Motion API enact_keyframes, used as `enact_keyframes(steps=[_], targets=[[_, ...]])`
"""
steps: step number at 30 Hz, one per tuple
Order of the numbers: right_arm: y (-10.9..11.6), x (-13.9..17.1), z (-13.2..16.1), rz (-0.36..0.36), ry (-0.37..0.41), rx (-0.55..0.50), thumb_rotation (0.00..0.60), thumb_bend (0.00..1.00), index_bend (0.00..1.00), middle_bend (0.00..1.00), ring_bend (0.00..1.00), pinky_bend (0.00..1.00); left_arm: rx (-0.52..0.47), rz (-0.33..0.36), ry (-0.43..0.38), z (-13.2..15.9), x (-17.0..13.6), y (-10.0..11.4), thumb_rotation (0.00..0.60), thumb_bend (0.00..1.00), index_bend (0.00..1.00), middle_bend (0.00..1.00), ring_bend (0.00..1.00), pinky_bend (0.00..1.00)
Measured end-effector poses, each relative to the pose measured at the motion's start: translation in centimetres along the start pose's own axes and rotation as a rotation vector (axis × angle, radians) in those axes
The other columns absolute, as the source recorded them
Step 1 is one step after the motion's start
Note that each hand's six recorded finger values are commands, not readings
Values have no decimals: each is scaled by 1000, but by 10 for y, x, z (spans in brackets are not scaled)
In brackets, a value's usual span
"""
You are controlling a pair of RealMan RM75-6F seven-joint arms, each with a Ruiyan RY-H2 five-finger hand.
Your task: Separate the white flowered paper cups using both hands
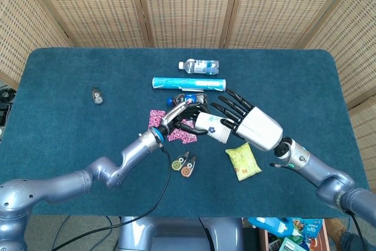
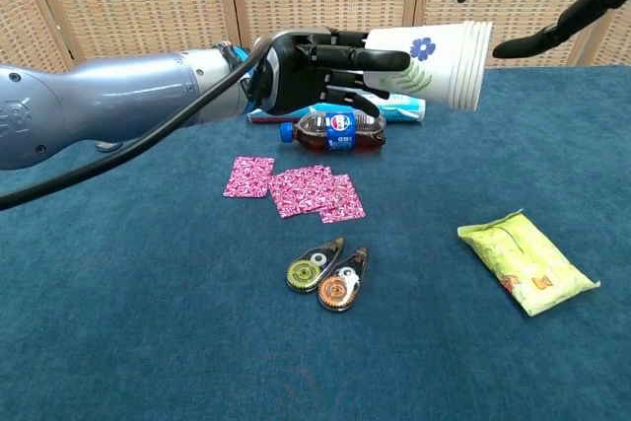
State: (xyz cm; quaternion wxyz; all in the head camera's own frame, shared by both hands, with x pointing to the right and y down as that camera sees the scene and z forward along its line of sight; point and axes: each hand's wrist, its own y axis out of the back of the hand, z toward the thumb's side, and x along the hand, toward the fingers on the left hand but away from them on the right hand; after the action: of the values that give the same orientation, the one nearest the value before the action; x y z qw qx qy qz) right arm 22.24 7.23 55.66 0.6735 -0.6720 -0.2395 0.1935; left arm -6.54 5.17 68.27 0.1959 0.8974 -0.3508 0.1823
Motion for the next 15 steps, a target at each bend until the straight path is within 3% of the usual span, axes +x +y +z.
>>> enact_keyframes(steps=[15], targets=[[-3,-11,11,-24,19,-24,600,406,526,248,149,93,5,3,10,-3,1,-3,600,120,522,496,483,476]])
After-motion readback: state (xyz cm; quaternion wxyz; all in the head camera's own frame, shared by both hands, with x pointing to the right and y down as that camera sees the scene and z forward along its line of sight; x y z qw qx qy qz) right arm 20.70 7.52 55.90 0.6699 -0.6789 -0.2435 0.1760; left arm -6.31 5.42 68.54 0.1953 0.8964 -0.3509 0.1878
